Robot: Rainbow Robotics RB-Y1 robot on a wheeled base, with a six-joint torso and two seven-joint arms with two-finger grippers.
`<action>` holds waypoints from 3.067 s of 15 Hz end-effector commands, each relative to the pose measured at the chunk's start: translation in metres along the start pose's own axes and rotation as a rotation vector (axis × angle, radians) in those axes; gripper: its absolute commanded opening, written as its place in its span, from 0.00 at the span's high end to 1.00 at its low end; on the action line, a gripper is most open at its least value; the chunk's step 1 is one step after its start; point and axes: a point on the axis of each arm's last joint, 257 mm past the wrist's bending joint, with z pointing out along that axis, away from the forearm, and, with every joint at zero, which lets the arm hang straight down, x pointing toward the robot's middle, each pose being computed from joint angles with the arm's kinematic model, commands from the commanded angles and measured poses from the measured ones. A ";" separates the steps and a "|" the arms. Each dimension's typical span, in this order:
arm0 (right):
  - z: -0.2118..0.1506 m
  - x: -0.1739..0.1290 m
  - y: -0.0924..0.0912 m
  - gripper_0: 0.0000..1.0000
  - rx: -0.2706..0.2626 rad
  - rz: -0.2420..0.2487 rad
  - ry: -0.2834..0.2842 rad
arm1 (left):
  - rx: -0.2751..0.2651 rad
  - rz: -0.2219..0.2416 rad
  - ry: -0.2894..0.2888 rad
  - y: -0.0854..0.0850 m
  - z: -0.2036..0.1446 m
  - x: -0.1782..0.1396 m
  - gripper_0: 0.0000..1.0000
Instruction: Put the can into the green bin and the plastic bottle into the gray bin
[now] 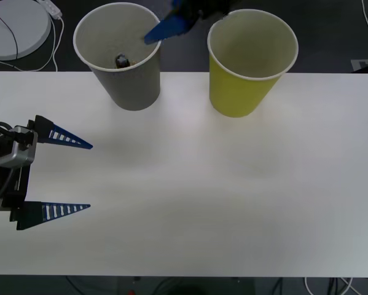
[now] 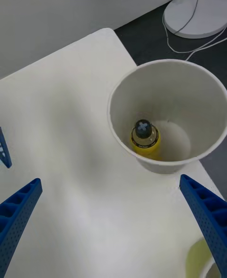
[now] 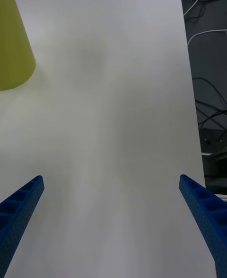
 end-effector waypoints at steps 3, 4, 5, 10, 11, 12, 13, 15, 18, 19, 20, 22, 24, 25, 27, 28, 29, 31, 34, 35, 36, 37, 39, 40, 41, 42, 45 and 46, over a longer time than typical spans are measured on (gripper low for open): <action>-0.009 0.035 0.023 0.00 -0.002 -0.043 -0.073 | 0.000 0.000 0.000 0.000 0.000 0.000 0.00; -0.009 0.042 0.027 0.00 -0.002 -0.043 -0.090 | 0.000 0.000 0.000 0.000 0.000 0.000 0.00; -0.011 0.050 0.029 0.00 0.010 -0.071 -0.113 | 0.000 0.000 0.000 0.000 0.000 0.000 0.00; -0.015 0.070 0.049 0.00 0.004 -0.120 -0.218 | 0.000 0.000 0.000 0.000 0.000 0.000 0.00; -0.016 0.077 0.052 0.00 0.007 -0.132 -0.224 | 0.000 0.000 0.000 0.000 0.000 0.000 0.00; -0.019 0.085 0.055 0.00 0.006 -0.141 -0.227 | 0.000 0.000 0.000 0.000 0.000 0.000 0.00; -0.022 0.091 0.058 0.00 0.008 -0.143 -0.230 | 0.000 0.000 0.000 0.000 0.000 0.000 0.00; -0.025 0.105 0.062 0.00 0.014 -0.160 -0.229 | 0.000 0.000 0.000 0.000 0.000 0.000 0.00; -0.026 0.124 0.070 0.00 0.037 -0.197 -0.228 | 0.000 0.000 0.000 0.000 0.000 0.000 0.00; -0.025 0.131 0.072 0.00 0.036 -0.199 -0.219 | 0.000 0.000 0.000 0.000 0.000 0.000 0.00; -0.026 0.135 0.073 0.00 0.036 -0.218 -0.217 | 0.000 0.000 0.000 0.000 0.000 0.000 0.00; -0.028 0.148 0.075 0.00 0.028 -0.232 -0.224 | 0.000 0.000 0.000 0.000 0.000 0.000 0.00; -0.031 0.157 0.083 0.00 -0.001 -0.231 -0.251 | 0.000 0.000 0.000 0.000 0.000 0.000 0.00; -0.033 0.163 0.087 0.00 -0.015 -0.234 -0.257 | 0.000 0.000 0.000 0.000 0.000 0.000 0.00; -0.043 0.172 0.096 0.00 -0.051 -0.255 -0.262 | 0.000 0.000 0.000 0.000 0.000 0.000 0.00; -0.048 0.176 0.100 0.00 -0.065 -0.264 -0.264 | 0.000 0.000 0.000 0.000 0.000 0.000 0.00; -0.052 0.181 0.103 0.00 -0.075 -0.281 -0.267 | 0.000 0.000 0.000 0.000 0.000 0.000 0.00; -0.060 0.191 0.109 0.00 -0.096 -0.306 -0.271 | 0.000 0.000 0.000 0.000 0.000 0.000 0.00; -0.068 0.211 0.116 0.00 -0.126 -0.332 -0.277 | 0.000 0.000 0.000 0.000 0.000 0.000 0.00; -0.069 0.217 0.117 0.00 -0.136 -0.342 -0.279 | 0.000 0.000 0.000 0.000 0.000 0.000 0.00; -0.072 0.224 0.118 0.00 -0.138 -0.355 -0.282 | 0.000 0.000 0.000 0.000 0.000 0.000 0.00; -0.074 0.229 0.117 0.00 -0.135 -0.372 -0.279 | 0.000 0.000 0.000 0.000 0.000 0.000 0.00; -0.079 0.241 0.119 0.00 -0.133 -0.372 -0.269 | 0.000 0.000 0.000 0.000 0.000 0.000 0.00; -0.080 0.245 0.121 0.00 -0.136 -0.369 -0.266 | 0.000 0.000 0.000 0.000 0.000 0.000 0.00; -0.081 0.247 0.122 0.00 -0.136 -0.365 -0.266 | 0.000 0.000 0.000 0.000 0.000 0.000 0.00; -0.082 0.252 0.124 0.00 -0.132 -0.357 -0.265 | 0.000 0.000 0.000 0.000 0.000 0.000 0.00; -0.082 0.258 0.127 0.00 -0.132 -0.345 -0.259 | 0.000 0.000 0.000 0.000 0.000 0.000 0.00; -0.082 0.259 0.127 0.00 -0.132 -0.344 -0.258 | 0.000 0.000 0.000 0.000 0.000 0.000 0.00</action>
